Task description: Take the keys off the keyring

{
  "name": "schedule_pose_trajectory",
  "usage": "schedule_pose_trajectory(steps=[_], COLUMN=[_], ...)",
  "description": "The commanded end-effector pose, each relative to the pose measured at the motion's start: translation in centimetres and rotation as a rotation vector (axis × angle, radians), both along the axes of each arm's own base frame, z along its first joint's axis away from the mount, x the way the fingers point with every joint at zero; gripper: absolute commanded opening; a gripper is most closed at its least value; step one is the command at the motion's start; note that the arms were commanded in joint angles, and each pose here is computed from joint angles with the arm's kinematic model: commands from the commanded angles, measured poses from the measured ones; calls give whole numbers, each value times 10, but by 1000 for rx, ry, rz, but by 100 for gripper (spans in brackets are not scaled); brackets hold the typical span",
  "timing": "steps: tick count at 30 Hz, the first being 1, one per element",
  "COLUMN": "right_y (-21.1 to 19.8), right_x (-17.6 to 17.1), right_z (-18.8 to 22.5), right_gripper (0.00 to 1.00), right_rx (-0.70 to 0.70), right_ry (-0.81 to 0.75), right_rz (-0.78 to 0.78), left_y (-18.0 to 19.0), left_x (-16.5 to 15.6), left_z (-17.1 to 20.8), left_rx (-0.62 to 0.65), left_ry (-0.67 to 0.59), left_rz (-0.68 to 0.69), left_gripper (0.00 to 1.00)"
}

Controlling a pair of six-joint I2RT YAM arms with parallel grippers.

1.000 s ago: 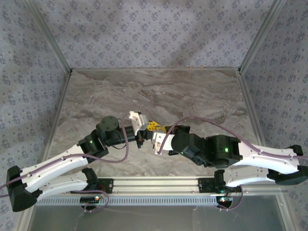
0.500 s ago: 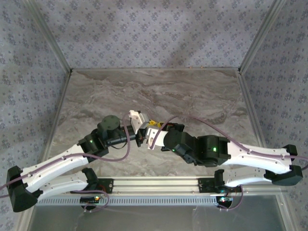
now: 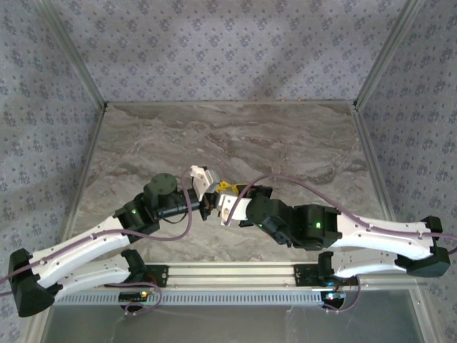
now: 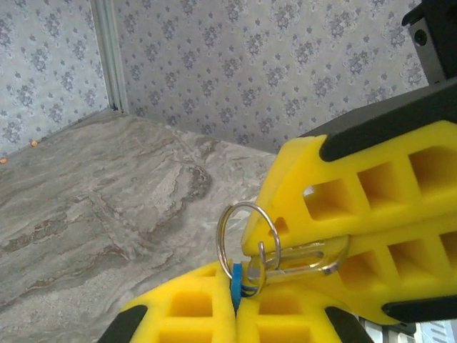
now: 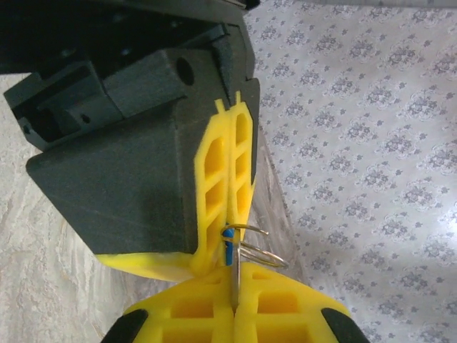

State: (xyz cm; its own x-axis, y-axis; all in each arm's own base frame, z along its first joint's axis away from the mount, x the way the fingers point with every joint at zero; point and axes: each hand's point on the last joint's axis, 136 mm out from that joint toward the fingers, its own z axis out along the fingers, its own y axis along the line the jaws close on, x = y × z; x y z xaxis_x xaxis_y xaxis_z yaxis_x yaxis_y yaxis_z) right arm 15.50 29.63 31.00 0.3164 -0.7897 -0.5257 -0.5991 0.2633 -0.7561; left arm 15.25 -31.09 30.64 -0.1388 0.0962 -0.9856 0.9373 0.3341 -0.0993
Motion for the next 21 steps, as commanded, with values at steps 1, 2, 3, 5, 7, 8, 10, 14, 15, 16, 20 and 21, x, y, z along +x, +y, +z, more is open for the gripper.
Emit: schedule_pose_trajectory(steps=[1,2,3,5,7,8,10,14,15,16,20,21], right_y=[29,30,30,32,33,34,37,43,46,47,47,44], right_x=[-32,-32,-32,-32,-33,-33,-35,-38,-40,-41,-40,-34], right_z=[-47,-50,-53,-57,-61,-62,-64,-67,-70,-74,-68,-58], right_gripper=[0,0,0,0,0,0,0,0,0,0,0,0], right_rx=[-143,-160,-181,-195,-219,-231,-243,-293,-318,-339,-264,-209], right_ry=[27,-2,-20,-45,-83,-107,-131,-194,-221,-238,-134,-91], right_rz=[190,187,186,187,190,188,202,225,232,236,223,195], left_y=[-7,-9,-10,-11,-11,-11,-12,-14,-15,-15,-15,-13], left_x=[-23,-23,-22,-22,-22,-22,-22,-19,-19,-18,-13,-11], left_z=[81,80,80,81,83,83,84,83,83,84,84,85], left_rx=[-250,-250,-252,-256,-260,-261,-263,-259,-258,-260,-258,-259], left_ry=[-119,-112,-107,-103,-101,-101,-99,-92,-91,-90,-93,-92], left_rz=[-130,-135,-136,-136,-136,-138,-138,-135,-134,-130,-108,-93], left_gripper=[0,0,0,0,0,0,0,0,0,0,0,3])
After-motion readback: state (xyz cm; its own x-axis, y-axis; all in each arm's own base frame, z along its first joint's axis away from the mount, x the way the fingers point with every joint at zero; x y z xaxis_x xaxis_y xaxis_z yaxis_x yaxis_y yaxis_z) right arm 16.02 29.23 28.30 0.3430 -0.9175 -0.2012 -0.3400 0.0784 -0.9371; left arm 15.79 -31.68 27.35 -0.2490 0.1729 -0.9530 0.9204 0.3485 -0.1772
